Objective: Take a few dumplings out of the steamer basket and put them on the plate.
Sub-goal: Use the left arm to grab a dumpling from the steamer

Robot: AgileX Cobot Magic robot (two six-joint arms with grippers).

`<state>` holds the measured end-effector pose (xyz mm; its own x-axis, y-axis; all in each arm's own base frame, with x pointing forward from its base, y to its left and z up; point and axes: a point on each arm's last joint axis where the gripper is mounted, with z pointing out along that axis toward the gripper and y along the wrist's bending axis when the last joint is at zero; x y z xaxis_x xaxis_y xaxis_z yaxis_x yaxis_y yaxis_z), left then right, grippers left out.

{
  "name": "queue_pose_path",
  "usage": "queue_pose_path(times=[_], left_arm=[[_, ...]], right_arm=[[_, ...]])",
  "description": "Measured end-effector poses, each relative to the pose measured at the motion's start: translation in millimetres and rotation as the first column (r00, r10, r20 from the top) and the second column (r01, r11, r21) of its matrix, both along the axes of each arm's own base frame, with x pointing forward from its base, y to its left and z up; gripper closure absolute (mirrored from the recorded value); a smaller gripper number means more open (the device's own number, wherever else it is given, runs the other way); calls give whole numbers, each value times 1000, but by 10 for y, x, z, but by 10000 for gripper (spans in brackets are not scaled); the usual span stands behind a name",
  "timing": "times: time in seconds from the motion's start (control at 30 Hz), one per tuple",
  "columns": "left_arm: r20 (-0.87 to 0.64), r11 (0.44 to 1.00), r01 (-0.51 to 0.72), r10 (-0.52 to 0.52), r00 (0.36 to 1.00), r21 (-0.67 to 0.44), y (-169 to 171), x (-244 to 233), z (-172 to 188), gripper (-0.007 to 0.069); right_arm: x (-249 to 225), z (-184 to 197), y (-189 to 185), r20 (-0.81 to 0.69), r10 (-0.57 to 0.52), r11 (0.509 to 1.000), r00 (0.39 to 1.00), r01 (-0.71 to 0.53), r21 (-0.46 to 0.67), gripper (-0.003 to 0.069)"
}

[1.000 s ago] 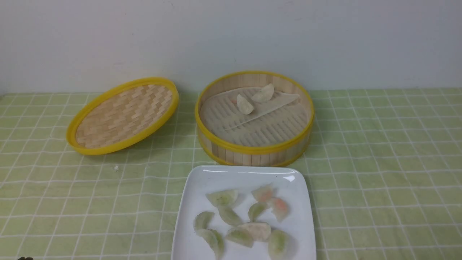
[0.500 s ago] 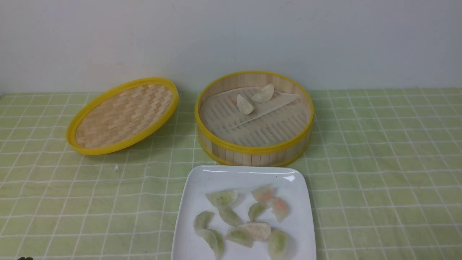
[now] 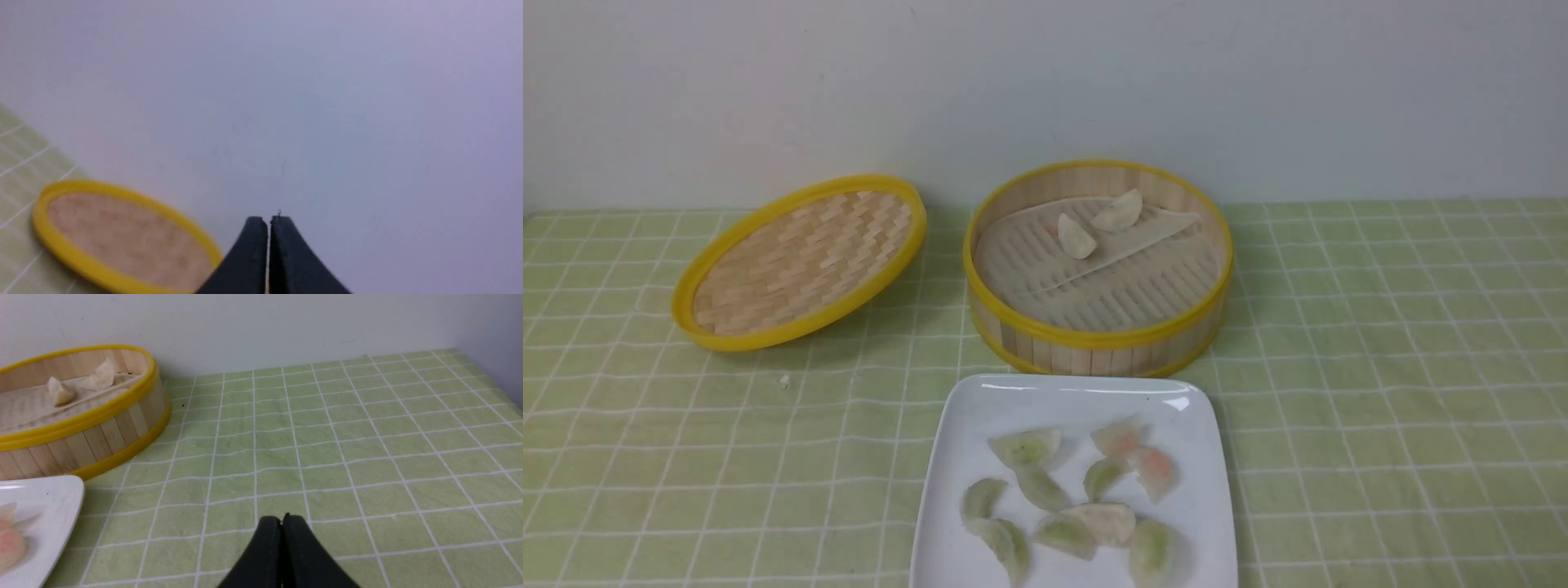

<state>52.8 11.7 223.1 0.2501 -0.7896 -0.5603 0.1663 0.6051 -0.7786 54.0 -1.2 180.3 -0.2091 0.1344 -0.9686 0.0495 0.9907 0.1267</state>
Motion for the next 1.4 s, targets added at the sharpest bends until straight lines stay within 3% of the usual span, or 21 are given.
queue_pose_path(times=[0.03,0.13,0.37,0.47,0.53,0.63,0.73,0.77,0.83,0.97,1.03,1.13,1.17,1.2,1.33,1.4], left_arm=[[44,998,-27,30,999,-54,39,-16,33,631],[102,996,-36,45,994,-81,59,-46,139,631],[326,987,-43,-11,945,157,-39,-319,1240,631],[286,960,-36,-47,957,278,-102,-311,1692,631],[161,939,11,-70,985,344,-143,-202,1970,631],[-221,894,163,-74,972,417,-198,174,2189,631],[-539,817,358,-71,840,451,-261,508,2203,631],[-568,810,380,-71,820,446,-269,545,2169,631],[-816,695,630,-106,568,348,-385,977,1997,631],[-928,587,784,-141,345,202,-501,1540,1690,631],[-950,552,822,-159,267,139,-550,1809,1521,631],[-971,486,869,-154,185,89,-676,2216,1298,631],[-971,481,872,-154,184,89,-690,2242,1290,631],[-972,439,894,-155,176,92,-806,2394,1264,631],[-982,296,951,-139,129,84,-1256,2846,1131,631],[-985,225,969,-113,129,101,-1511,3043,1119,631]], right_arm=[[0,0,0,0,0,1000,1000,0,0,673],[0,0,0,0,0,1000,1000,0,0,673],[1,3,-1,3,0,1000,1000,0,-5,673],[3,11,-3,15,-1,1000,1000,1,-11,673],[13,28,8,55,-1,999,999,-1,46,673],[25,162,19,200,-42,957,979,-18,290,673],[18,277,-17,303,-136,844,943,-51,535,673],[18,277,-17,301,-139,834,943,-52,549,673],[7,333,-66,337,-224,720,914,-78,689,673],[2,344,-92,334,-267,648,904,-88,756,673],[-1,350,-101,337,-279,635,899,-91,767,673],[-7,378,-110,351,-287,631,891,-100,770,673],[-8,391,-103,351,-280,629,894,-105,770,673],[-18,466,-65,347,-236,636,908,-126,762,673],[-115,1016,89,353,-34,757,935,-206,620,673],[-115,1315,202,213,119,832,970,-214,512,673]])
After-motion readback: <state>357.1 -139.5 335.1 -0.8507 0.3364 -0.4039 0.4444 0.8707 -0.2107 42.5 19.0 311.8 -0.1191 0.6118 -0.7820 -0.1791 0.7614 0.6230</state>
